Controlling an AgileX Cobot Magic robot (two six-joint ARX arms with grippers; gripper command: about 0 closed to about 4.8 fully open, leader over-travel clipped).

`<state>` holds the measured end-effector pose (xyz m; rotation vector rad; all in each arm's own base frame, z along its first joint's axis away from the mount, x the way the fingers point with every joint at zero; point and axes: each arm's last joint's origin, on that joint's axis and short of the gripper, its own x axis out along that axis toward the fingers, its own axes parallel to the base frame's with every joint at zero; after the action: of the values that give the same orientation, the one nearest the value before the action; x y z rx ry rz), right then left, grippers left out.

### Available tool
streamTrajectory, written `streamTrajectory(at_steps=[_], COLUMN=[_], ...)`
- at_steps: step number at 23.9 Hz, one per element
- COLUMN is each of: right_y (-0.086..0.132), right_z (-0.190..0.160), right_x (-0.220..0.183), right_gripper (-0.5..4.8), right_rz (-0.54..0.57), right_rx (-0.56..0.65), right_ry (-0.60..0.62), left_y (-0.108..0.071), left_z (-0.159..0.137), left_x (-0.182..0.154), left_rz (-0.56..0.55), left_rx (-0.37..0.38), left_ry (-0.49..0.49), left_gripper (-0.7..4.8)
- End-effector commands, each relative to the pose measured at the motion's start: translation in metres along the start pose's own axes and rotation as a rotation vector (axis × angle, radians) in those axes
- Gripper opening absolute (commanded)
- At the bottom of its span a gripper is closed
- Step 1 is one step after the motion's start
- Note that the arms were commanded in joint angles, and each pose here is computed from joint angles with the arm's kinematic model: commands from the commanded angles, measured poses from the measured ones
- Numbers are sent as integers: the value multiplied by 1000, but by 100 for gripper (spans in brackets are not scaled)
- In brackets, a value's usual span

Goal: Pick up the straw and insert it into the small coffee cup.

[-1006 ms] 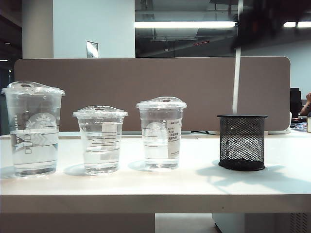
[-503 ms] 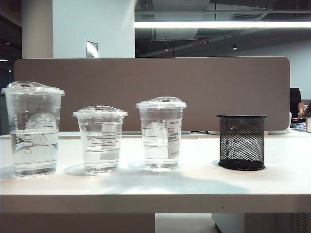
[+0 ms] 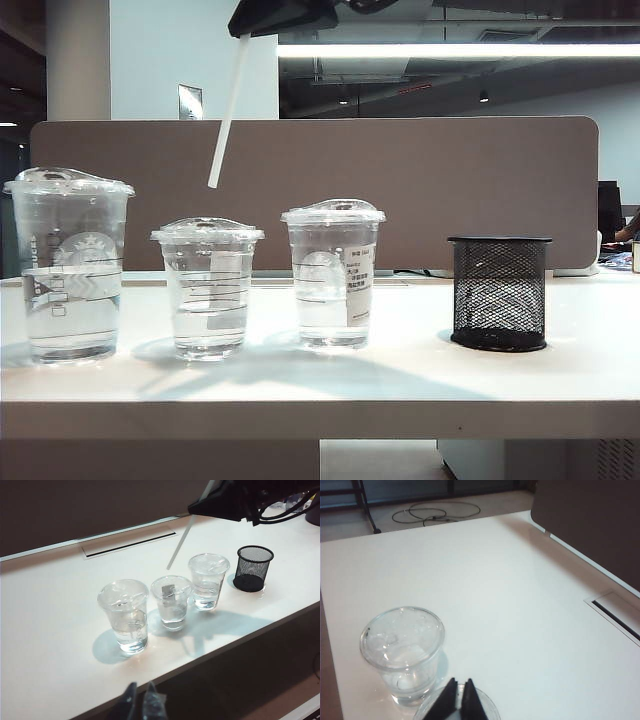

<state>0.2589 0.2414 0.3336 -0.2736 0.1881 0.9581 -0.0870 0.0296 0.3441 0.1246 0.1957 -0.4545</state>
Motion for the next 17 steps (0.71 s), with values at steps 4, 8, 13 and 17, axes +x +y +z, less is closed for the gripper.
streamTrajectory(at_steps=[4,8,13,17], right_y=[3,13,17,17], right_z=[-2,-4,-5,-5], right_x=[-2,-1,0,0], right_gripper=[22,21,21,21], right_rz=[49,91,95,70], right_rx=[45,47,46,43], right_ry=[39,69,90,95], left_y=[0,0,0,0], left_z=[2,2,2,2], left_x=[0,0,0,0], left_rz=[1,1,1,0], left_rx=[2,2,2,2], left_ry=[-20,-20,-20,-19], left_gripper=[22,22,22,22])
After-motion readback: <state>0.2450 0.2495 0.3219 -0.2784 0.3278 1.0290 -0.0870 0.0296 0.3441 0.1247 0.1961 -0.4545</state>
